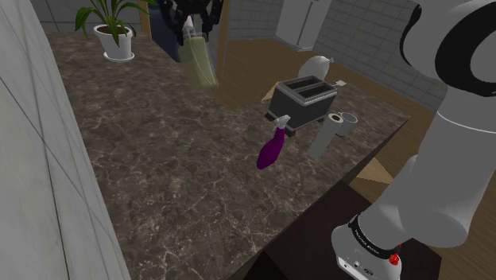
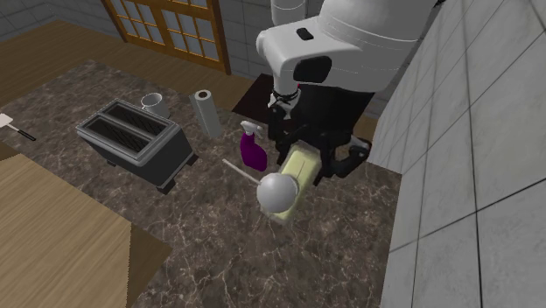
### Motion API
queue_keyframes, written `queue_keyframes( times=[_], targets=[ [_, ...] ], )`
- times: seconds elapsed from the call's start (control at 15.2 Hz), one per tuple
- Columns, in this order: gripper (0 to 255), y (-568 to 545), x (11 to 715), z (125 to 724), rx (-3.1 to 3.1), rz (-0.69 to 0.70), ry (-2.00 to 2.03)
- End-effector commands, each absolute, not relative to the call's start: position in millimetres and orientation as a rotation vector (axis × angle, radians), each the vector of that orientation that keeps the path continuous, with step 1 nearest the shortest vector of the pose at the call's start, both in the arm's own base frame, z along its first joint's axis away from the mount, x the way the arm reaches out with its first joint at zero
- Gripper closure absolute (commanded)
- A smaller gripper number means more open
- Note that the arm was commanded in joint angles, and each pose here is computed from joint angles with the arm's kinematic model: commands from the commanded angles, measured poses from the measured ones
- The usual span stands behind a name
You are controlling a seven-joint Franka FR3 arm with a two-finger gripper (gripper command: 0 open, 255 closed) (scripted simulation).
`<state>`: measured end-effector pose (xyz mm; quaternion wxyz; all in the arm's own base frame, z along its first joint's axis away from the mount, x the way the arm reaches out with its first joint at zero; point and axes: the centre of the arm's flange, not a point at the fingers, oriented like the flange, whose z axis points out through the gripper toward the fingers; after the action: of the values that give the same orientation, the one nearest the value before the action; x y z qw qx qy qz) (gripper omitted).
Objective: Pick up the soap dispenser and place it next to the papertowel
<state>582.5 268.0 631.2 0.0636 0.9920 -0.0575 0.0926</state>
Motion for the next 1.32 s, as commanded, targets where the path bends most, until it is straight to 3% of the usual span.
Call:
queue_keyframes(
  times=[0.0, 1.25],
  targets=[
    [255, 268.4, 583.7, 637.9, 2.996, 0.280, -0.174],
    [255, 58.2, 447.0, 638.5, 2.996, 0.280, -0.174]
  ],
)
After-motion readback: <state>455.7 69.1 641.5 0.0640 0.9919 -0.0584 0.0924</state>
